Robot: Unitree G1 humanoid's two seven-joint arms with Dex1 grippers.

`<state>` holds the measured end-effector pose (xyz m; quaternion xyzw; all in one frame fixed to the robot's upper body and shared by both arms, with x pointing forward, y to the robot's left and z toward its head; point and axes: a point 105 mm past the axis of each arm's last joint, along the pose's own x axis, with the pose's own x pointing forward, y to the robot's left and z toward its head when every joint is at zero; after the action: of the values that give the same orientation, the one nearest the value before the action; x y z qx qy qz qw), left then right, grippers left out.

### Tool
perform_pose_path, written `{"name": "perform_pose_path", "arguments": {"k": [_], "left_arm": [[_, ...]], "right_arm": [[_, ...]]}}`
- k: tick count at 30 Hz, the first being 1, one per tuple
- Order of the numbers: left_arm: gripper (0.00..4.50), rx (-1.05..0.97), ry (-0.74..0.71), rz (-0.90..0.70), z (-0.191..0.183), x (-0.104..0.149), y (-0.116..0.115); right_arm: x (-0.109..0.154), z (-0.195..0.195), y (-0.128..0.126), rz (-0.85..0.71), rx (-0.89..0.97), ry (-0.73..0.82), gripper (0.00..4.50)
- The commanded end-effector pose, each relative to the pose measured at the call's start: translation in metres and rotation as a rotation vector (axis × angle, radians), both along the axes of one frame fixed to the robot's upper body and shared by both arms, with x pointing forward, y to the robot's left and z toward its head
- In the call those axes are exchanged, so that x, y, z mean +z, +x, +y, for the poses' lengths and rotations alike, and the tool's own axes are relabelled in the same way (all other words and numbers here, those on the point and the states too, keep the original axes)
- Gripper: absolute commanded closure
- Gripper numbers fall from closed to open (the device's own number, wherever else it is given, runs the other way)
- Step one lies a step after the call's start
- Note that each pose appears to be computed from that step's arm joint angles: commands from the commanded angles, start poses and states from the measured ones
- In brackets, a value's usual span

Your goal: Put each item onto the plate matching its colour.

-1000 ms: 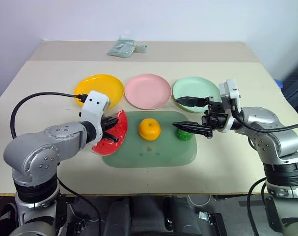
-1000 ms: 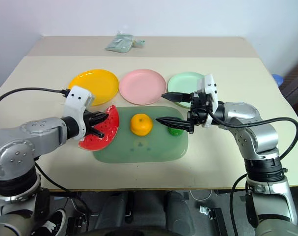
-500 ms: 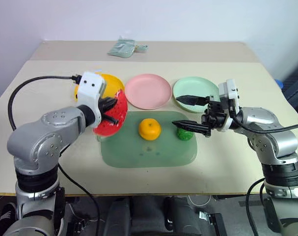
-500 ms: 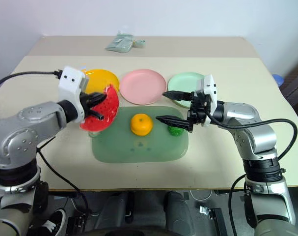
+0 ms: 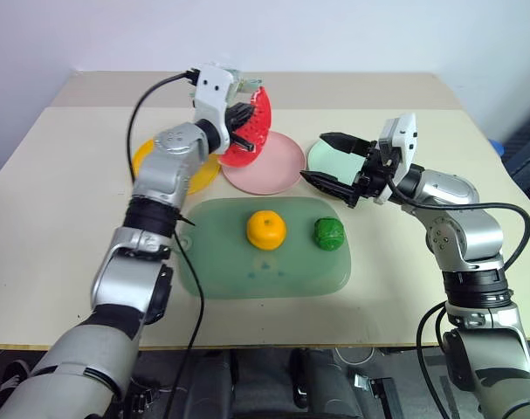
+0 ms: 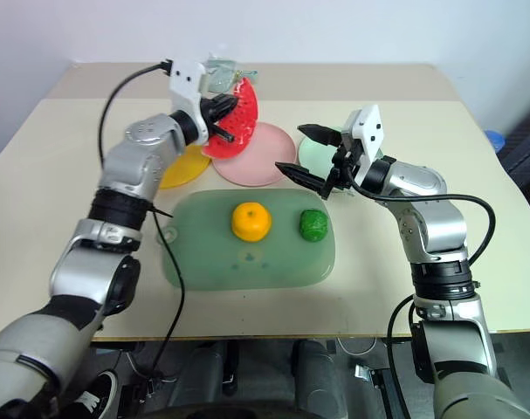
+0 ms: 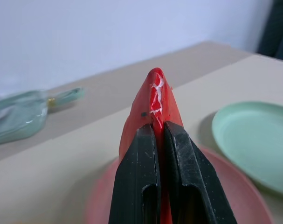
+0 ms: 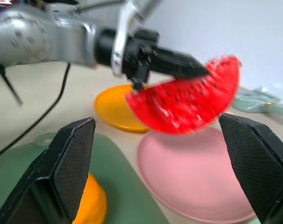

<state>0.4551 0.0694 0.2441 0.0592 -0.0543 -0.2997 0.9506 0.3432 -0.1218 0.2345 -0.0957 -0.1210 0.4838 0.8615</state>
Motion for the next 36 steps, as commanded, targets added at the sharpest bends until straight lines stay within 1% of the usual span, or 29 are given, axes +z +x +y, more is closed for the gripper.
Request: {"name": "perform_pose_path", "arguments": {"k": [1, 4, 7, 9, 10, 15, 16, 17, 21, 26, 30, 33, 35, 36], "left_arm": [[4.49, -0.023, -0.005, -0.038, -0.012, 0.001, 0.006], [4.49, -0.047, 0.007, -0.037, -0.016, -0.006, 0.007], [4.49, -0.091, -0.034, -0.003, -0.019, -0.008, 0.006], [3.77, -0.083, -0.012, -0.012, -0.017, -0.009, 0.007], [3.5, -0.083, -0.012, -0.019, -0.016, -0.007, 0.007], [1.07, -0.113, -0.032, -0.049, -0.012, 0.003, 0.004], [0.51, -0.116, -0.027, -0.067, -0.01, 0.006, 0.003], [0.05, -0.126, -0.039, -0.09, -0.006, 0.013, 0.0], [0.05, -0.22, -0.086, -0.156, 0.005, 0.037, -0.02], [0.05, -0.332, -0.069, -0.195, 0.023, 0.046, -0.054], [0.05, -0.527, -0.059, -0.1, 0.034, 0.033, -0.09], [0.05, -0.687, 0.022, 0.022, 0.04, 0.008, -0.122], [0.05, -0.736, 0.07, 0.081, 0.04, -0.007, -0.134], [0.05, -0.748, 0.083, 0.113, 0.038, -0.016, -0.137]], "right_arm": [[0.01, -0.007, 0.001, -0.064, -0.08, 0.008, 0.16], [0.009, -0.012, 0.004, -0.086, -0.145, -0.005, 0.16], [0.009, -0.013, 0.002, -0.082, -0.147, 0.002, 0.16], [0.009, -0.014, 0.002, -0.077, -0.15, 0.009, 0.16], [0.009, -0.013, 0.002, -0.075, -0.149, 0.01, 0.16], [0.008, -0.008, 0.003, -0.076, -0.132, 0.008, 0.16], [0.008, -0.008, 0.003, -0.076, -0.129, 0.01, 0.16], [0.009, -0.006, 0.003, -0.077, -0.124, 0.014, 0.16], [0.009, -0.004, 0.004, -0.076, -0.114, 0.016, 0.16], [0.01, -0.004, 0.004, -0.075, -0.106, 0.021, 0.16], [0.01, -0.002, 0.003, -0.069, -0.086, 0.017, 0.16], [0.004, -0.004, -0.002, -0.029, -0.042, -0.003, 0.16], [-0.004, -0.009, -0.011, -0.001, 0.014, -0.061, 0.16], [-0.008, -0.014, -0.017, 0.055, 0.055, -0.068, 0.16]]}}
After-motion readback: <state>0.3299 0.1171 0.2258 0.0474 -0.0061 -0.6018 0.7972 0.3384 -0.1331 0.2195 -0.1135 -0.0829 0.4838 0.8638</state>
